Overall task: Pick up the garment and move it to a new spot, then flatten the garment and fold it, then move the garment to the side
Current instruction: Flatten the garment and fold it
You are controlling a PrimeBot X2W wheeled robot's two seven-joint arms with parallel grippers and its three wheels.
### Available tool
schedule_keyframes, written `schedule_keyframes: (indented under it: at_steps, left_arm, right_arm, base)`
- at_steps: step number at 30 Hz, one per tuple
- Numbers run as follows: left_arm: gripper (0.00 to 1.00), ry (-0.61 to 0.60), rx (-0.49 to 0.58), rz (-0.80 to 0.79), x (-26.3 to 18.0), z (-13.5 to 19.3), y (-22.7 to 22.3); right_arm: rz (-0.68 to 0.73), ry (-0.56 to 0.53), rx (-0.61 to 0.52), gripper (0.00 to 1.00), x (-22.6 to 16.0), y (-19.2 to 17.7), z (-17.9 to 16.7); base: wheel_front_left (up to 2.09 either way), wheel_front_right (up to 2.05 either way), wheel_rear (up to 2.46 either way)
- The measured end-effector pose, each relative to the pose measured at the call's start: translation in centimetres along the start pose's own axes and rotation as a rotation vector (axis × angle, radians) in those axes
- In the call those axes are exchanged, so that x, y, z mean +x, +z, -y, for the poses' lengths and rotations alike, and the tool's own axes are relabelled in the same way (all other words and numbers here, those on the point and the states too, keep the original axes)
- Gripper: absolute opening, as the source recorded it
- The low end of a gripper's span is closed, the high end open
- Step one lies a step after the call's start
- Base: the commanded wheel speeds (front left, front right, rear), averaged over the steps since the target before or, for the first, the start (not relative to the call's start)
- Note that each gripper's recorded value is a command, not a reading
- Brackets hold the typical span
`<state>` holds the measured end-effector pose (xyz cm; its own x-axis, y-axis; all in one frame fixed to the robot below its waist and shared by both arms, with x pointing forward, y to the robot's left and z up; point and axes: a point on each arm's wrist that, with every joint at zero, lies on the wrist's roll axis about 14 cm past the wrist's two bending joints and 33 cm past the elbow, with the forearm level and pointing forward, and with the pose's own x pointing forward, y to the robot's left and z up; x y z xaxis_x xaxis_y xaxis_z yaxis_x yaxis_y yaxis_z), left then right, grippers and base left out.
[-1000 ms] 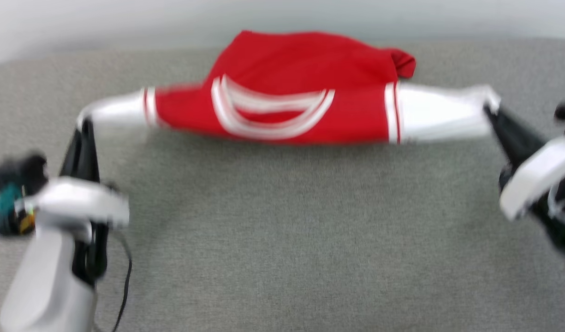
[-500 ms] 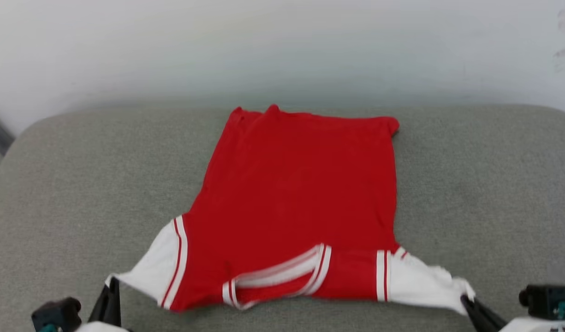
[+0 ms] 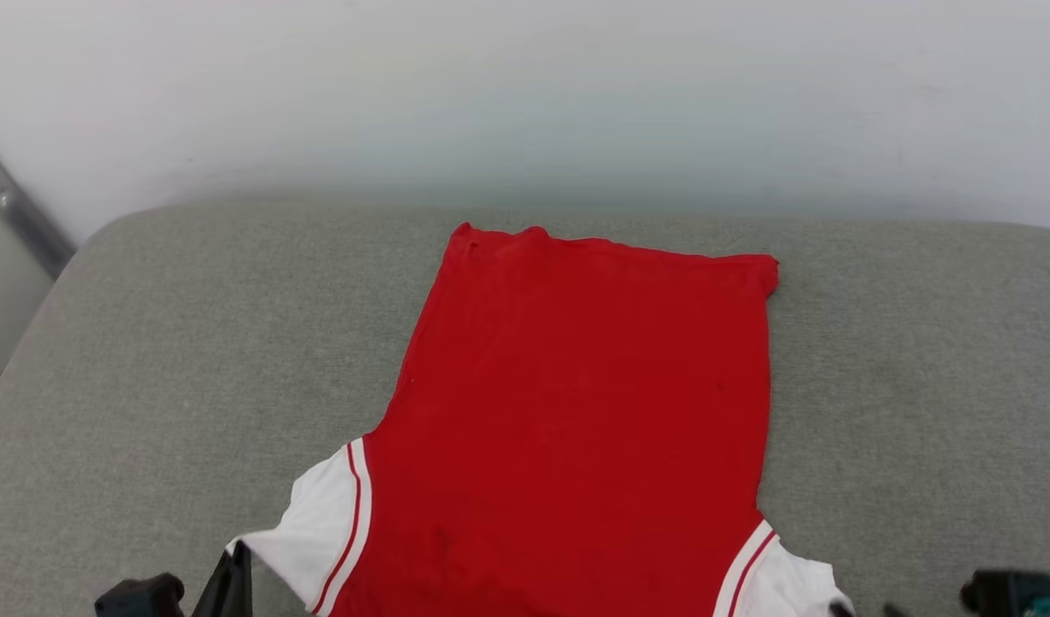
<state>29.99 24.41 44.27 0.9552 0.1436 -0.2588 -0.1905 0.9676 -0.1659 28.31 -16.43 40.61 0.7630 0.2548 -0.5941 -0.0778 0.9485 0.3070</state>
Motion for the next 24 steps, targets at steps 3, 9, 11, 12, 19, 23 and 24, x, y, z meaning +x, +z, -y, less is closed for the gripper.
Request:
schedule_keyframes:
  at_steps: [3,9,11,12,19,23,24]
  left_arm:
    - [0.0,-0.012,0.001,0.039,0.6,0.4,1.2]
    - [0.0,-0.031,0.006,0.1,2.3,1.4,3.0]
    - [0.0,-0.042,0.004,0.105,2.8,1.9,3.1]
    - [0.0,-0.051,0.007,0.111,3.1,2.3,3.3]
    - [0.0,-0.116,0.019,0.156,6.2,4.7,4.4]
    - [0.0,-0.121,0.021,0.162,7.7,5.1,4.3]
    - [0.0,-0.121,0.023,0.163,8.0,5.1,4.3]
  right_arm:
    - [0.103,0.005,-0.017,1.0,1.1,4.1,0.2]
    - [0.3,0.012,-0.03,1.0,4.0,13.5,1.1]
    - [0.335,0.004,-0.029,1.0,5.4,16.2,1.6]
    - [0.342,0.001,-0.032,1.0,6.2,17.4,1.9]
    - [0.271,-0.026,-0.057,1.0,13.2,23.2,3.0]
    - [0.079,-0.041,-0.041,1.0,17.8,22.9,3.4]
    - [0.024,-0.043,-0.04,1.0,18.9,22.7,3.3]
  base:
    - [0.0,0.0,0.0]
    - [0.0,0.0,0.0]
    - [0.0,0.0,0.0]
    - [0.0,0.0,0.0]
    - [0.0,0.0,0.0]
    - [0.0,0.0,0.0]
    - [0.0,0.0,0.0]
